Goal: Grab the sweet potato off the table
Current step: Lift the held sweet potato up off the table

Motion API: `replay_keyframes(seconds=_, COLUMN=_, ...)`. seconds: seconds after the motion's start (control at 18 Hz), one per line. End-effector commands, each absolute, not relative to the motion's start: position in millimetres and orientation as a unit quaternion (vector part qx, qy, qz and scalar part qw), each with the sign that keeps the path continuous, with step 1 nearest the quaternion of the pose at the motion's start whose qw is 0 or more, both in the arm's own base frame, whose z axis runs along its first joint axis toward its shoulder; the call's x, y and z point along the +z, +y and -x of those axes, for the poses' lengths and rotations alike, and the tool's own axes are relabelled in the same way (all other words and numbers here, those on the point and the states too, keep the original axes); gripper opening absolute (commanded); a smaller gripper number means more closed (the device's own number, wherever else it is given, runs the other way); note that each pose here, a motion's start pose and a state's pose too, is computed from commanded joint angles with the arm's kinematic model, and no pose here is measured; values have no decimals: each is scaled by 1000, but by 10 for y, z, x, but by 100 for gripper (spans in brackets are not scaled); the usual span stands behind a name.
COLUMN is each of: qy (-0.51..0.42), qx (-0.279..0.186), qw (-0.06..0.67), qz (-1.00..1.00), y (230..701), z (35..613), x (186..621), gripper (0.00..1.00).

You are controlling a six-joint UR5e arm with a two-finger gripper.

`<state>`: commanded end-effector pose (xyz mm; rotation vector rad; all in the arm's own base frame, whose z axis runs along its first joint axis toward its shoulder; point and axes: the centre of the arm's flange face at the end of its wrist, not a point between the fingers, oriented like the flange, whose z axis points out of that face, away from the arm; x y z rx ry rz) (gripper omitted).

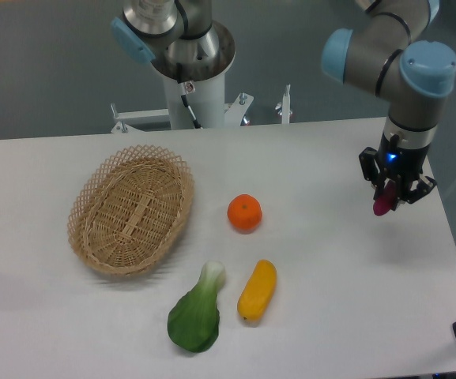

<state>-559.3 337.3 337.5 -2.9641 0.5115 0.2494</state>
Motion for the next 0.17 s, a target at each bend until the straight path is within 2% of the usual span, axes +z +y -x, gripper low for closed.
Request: replay_keyframes(seconds=0.17, qy=169, qx=83, qw=62, qz=980, y=3376, z=5600, x=3375, gripper=34)
